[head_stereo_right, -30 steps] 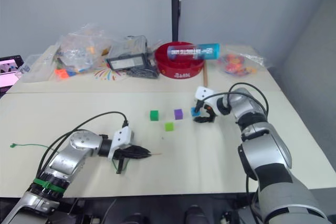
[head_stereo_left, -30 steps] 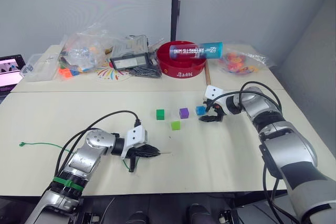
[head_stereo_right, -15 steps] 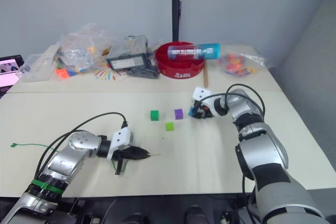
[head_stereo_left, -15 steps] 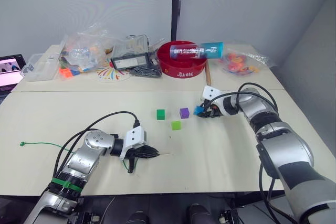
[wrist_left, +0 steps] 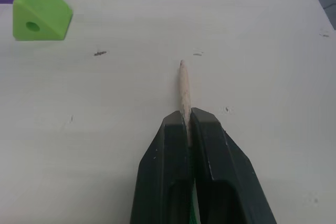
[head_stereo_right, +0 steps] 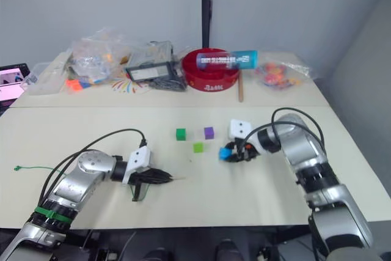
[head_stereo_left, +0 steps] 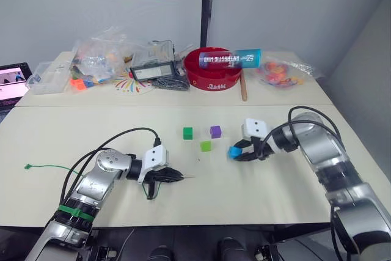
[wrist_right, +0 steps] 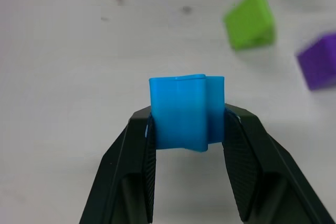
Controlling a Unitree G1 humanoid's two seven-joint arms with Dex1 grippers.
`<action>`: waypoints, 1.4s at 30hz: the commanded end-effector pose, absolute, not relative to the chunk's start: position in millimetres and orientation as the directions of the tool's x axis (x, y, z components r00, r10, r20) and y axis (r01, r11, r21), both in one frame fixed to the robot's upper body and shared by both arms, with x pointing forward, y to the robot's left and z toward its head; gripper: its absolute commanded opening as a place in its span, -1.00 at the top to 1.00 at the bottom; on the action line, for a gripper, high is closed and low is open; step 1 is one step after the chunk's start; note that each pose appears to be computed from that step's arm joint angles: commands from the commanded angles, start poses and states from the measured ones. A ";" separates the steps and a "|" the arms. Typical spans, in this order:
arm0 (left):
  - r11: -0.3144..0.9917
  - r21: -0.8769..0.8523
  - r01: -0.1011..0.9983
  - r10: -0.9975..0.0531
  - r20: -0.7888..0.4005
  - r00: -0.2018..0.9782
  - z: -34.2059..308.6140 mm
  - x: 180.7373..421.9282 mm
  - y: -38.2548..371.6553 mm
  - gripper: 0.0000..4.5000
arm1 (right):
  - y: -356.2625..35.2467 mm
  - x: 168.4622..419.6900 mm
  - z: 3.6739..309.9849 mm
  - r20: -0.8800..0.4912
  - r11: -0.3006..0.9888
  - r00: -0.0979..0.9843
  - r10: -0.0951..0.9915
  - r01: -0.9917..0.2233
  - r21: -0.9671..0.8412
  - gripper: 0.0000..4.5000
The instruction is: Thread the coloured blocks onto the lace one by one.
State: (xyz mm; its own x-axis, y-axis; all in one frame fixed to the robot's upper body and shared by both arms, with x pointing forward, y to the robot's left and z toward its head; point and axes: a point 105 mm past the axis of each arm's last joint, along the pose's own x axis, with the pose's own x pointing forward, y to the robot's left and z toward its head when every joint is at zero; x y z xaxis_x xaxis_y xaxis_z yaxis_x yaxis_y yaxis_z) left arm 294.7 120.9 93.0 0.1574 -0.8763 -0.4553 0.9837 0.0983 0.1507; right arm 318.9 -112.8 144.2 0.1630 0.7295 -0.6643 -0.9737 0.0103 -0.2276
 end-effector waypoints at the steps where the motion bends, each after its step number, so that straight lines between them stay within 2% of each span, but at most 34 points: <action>1: 0.089 0.186 0.979 -0.887 -0.433 0.163 110.8 293.9 121.4 1.00 | -85.0 299.8 146.9 -0.648 -0.021 0.141 0.749 -0.972 -0.236 0.43; 4: 0.074 0.181 0.981 -0.886 -0.439 0.147 115.0 287.8 118.0 1.00 | -63.4 294.0 124.1 -0.683 -0.014 0.153 0.715 -0.972 -0.233 0.43; 10: 0.083 0.175 0.981 -0.883 -0.443 0.153 116.5 285.5 112.8 1.00 | -56.3 294.7 108.0 -0.722 -0.003 0.164 0.672 -0.975 -0.224 0.43; 24: 0.095 0.186 0.978 -0.841 -0.510 0.179 104.3 288.6 107.8 1.00 | -52.2 291.2 97.4 -0.721 0.018 0.154 0.676 -0.981 -0.192 0.43; 42: 0.080 0.221 0.972 -0.849 -0.496 0.182 110.1 295.6 95.4 1.00 | -47.4 287.7 98.5 -0.716 0.017 0.150 0.681 -0.982 -0.190 0.43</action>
